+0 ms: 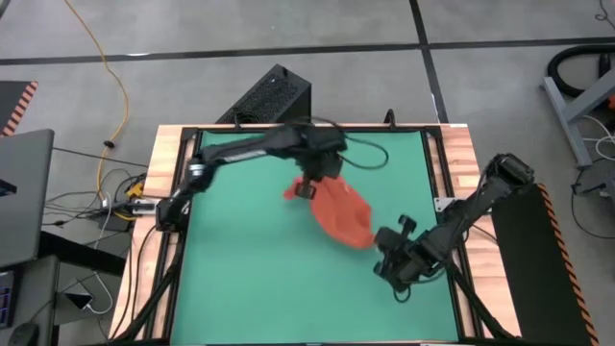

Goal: Roll towel
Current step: Roll the orange microfiber towel

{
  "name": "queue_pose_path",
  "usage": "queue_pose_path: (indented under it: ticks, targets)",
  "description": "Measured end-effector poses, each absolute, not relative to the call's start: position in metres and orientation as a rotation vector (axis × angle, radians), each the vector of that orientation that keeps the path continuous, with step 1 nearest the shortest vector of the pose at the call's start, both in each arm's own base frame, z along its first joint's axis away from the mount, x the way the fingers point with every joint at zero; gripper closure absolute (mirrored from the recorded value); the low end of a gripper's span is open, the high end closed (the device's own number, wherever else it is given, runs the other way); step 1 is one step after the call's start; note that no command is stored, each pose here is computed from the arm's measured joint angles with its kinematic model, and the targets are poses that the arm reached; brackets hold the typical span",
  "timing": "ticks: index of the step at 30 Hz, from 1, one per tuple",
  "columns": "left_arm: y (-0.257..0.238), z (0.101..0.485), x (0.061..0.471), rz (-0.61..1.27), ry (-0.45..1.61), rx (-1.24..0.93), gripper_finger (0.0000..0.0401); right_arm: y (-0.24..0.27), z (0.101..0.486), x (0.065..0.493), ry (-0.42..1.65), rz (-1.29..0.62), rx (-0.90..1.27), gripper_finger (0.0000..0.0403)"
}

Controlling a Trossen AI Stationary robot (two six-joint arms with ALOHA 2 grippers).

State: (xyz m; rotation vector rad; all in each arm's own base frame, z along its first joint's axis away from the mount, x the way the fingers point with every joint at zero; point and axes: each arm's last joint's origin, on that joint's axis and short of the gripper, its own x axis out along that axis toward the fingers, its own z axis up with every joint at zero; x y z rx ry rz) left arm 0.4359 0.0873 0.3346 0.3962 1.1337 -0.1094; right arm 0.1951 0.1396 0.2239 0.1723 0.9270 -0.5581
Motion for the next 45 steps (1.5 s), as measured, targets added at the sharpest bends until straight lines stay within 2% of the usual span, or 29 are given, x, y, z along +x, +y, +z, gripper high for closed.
queue_pose_path:
  ticks: [7, 10, 13, 20, 25, 28, 31, 35, 38, 45]
  targets:
    - [0.08, 0.443, 0.36, 0.156, 0.886, 0.438, 0.0401, 0.093, 0.233, 0.2, 0.884, -0.877, 0.015, 0.0399]
    - [0.084, 0.47, 0.336, 0.242, 0.78, 0.422, 0.0401, 0.076, 0.248, 0.207, 0.815, -0.965, -0.099, 0.0399]
    - [0.096, 0.481, 0.325, 0.303, 0.731, 0.411, 0.0401, 0.057, 0.27, 0.214, 0.77, -1.043, -0.247, 0.0399]
    - [0.149, 0.462, 0.331, 0.45, 0.823, 0.392, 0.0401, 0.011, 0.328, 0.228, 0.715, -1.23, -0.459, 0.0399]
    - [0.187, 0.464, 0.335, 0.622, 0.751, 0.469, 0.0401, -0.019, 0.366, 0.229, 0.658, -1.414, -0.635, 0.0399]
    - [0.191, 0.477, 0.332, 0.674, 0.661, 0.504, 0.0401, -0.029, 0.384, 0.227, 0.673, -1.466, -0.67, 0.0399]
    - [0.185, 0.48, 0.334, 0.637, 0.635, 0.516, 0.0401, -0.034, 0.395, 0.225, 0.676, -1.487, -0.661, 0.0399]
    - [0.175, 0.468, 0.337, 0.539, 0.705, 0.481, 0.0401, -0.026, 0.397, 0.224, 0.65, -1.456, -0.653, 0.0399]
    - [0.168, 0.446, 0.347, 0.499, 0.799, 0.47, 0.0401, -0.013, 0.39, 0.227, 0.683, -1.343, -0.581, 0.0399]
    - [0.131, 0.377, 0.353, 0.357, 0.999, 0.387, 0.0401, 0.033, 0.333, 0.23, 0.886, -0.991, -0.305, 0.0399]
